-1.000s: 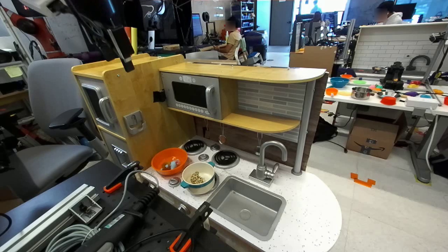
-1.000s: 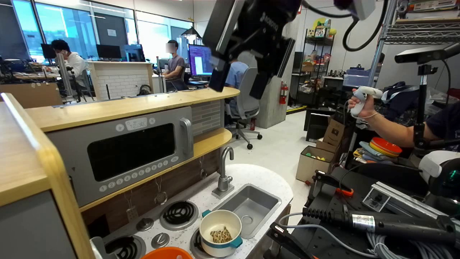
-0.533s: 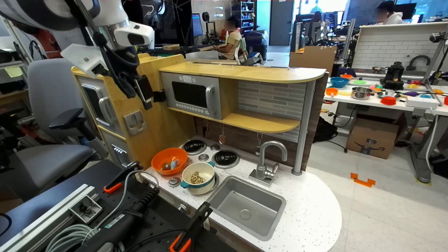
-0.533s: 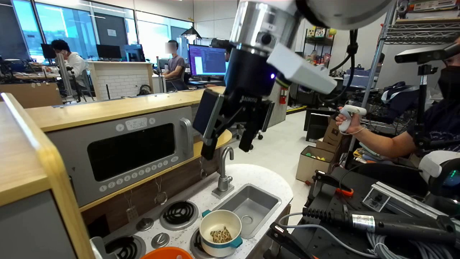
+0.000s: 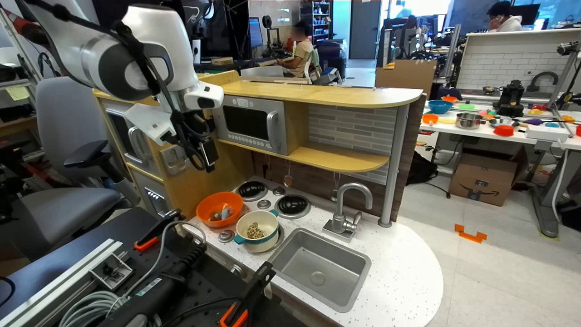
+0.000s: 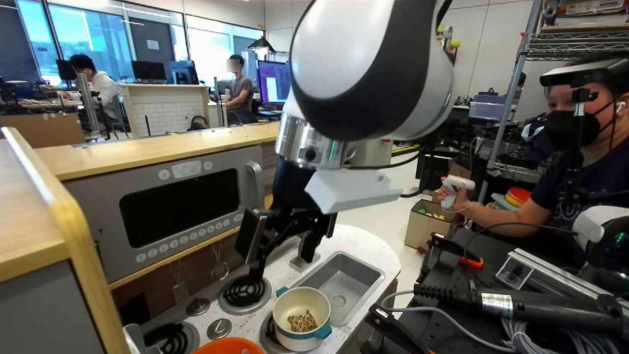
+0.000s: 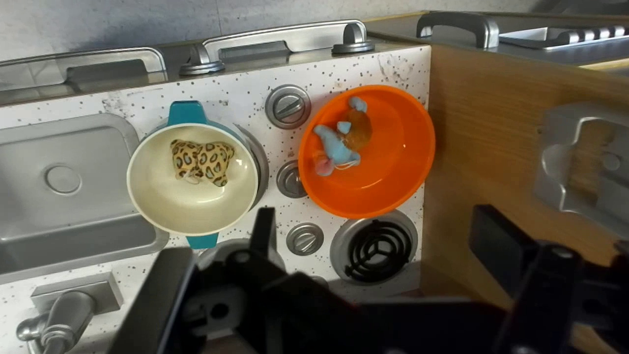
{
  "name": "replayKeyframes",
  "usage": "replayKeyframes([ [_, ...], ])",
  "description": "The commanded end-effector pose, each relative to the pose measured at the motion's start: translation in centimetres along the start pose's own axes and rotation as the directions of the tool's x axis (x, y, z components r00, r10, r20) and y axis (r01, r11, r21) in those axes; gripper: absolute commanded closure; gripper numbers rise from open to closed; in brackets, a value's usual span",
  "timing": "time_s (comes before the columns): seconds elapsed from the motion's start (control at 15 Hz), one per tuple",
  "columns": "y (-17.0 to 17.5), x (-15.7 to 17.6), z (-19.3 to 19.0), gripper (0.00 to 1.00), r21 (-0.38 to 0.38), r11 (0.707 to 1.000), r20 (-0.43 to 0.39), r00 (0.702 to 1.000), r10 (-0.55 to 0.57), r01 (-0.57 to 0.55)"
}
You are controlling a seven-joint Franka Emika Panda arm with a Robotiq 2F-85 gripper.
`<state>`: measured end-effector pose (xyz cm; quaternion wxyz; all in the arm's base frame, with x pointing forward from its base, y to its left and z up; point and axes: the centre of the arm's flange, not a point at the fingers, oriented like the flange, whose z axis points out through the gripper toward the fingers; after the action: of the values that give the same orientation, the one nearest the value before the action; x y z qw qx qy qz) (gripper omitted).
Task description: Rotate the object in the orange bowl clockwise
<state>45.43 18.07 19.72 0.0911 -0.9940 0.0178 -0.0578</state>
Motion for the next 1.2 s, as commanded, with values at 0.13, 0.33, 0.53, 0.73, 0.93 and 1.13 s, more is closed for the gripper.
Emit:
replayKeyframes([
  [0.13,-1.4,2.8,8.9,0.00,0.001,1.000,0.010,1.000,-0.020,0.020],
  [0.33,-2.3,3.1,12.3,0.00,0.000,0.999,0.024,0.999,-0.039,0.039],
  [0.53,-3.2,3.4,15.1,0.00,0.006,0.999,0.037,0.998,-0.047,0.047],
  [0.73,-3.8,4.0,17.3,0.00,0.010,0.999,0.049,0.998,-0.044,0.043],
  [0.93,-4.2,4.5,19.2,0.00,0.009,0.999,0.053,0.998,-0.040,0.039],
  [1.13,-4.2,4.9,20.9,0.00,0.003,0.999,0.053,0.998,-0.044,0.044],
])
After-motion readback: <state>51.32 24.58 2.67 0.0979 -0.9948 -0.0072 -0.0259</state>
